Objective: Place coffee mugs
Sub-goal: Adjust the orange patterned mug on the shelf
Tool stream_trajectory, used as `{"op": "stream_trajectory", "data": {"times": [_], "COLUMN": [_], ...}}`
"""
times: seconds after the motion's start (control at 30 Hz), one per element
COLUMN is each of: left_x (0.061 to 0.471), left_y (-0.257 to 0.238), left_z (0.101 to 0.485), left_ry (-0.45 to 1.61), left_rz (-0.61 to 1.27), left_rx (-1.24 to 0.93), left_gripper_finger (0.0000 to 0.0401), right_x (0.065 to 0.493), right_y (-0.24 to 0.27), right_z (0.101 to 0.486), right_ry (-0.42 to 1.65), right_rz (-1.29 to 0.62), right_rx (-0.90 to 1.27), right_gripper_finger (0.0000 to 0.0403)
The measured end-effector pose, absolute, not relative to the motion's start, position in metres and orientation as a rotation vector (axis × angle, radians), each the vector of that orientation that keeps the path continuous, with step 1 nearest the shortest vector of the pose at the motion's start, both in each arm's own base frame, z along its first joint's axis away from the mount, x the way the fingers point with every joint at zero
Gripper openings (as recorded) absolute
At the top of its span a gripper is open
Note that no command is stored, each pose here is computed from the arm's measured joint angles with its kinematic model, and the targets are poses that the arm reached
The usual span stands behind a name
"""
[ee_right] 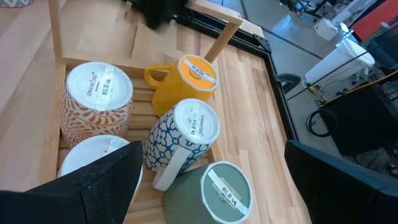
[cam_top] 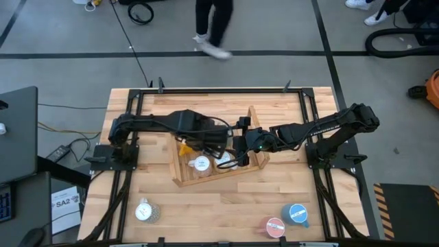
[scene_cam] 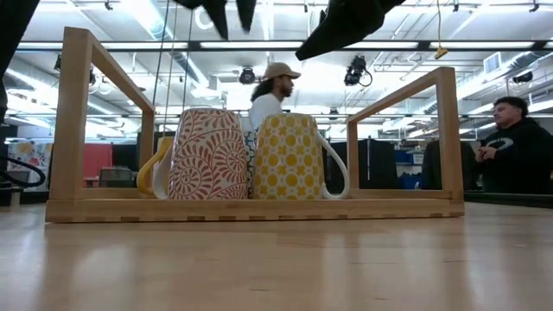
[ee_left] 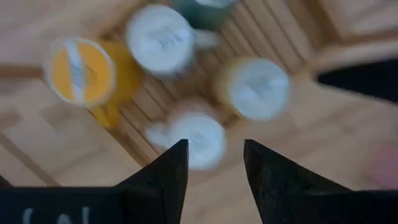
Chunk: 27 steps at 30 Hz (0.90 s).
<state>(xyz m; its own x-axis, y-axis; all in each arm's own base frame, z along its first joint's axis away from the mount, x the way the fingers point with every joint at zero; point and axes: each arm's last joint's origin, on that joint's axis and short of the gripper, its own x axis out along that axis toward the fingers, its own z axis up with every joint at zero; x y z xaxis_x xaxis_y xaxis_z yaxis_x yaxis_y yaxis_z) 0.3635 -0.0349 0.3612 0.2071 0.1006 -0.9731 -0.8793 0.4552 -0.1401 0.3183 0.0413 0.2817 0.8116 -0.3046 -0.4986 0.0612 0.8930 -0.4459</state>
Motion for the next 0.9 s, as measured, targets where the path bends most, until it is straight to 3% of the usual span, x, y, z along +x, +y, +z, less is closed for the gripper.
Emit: {"op": "stream_trajectory", "data": {"times": [0.47, 0.9], "left_x": [0.338, 0.291], "left_y": [-0.135, -0.218], "left_z": [0.379, 0.379], "left_ry": [1.185, 1.372], "left_rz": [0.712, 0.487], "left_rx": [-1.036, -0.915], "left_gripper_finger": [0.0162, 0.0163], "right_x": [0.317, 0.317], "right_y": [0.041, 0.041], "right_z": [0.279, 0.279], "right_ry": [0.624, 0.624], "right_rz": [-0.198, -0.198], "right_rx": [-0.434, -0.434], "right_gripper_finger": [0.0397, 0.0397]}}
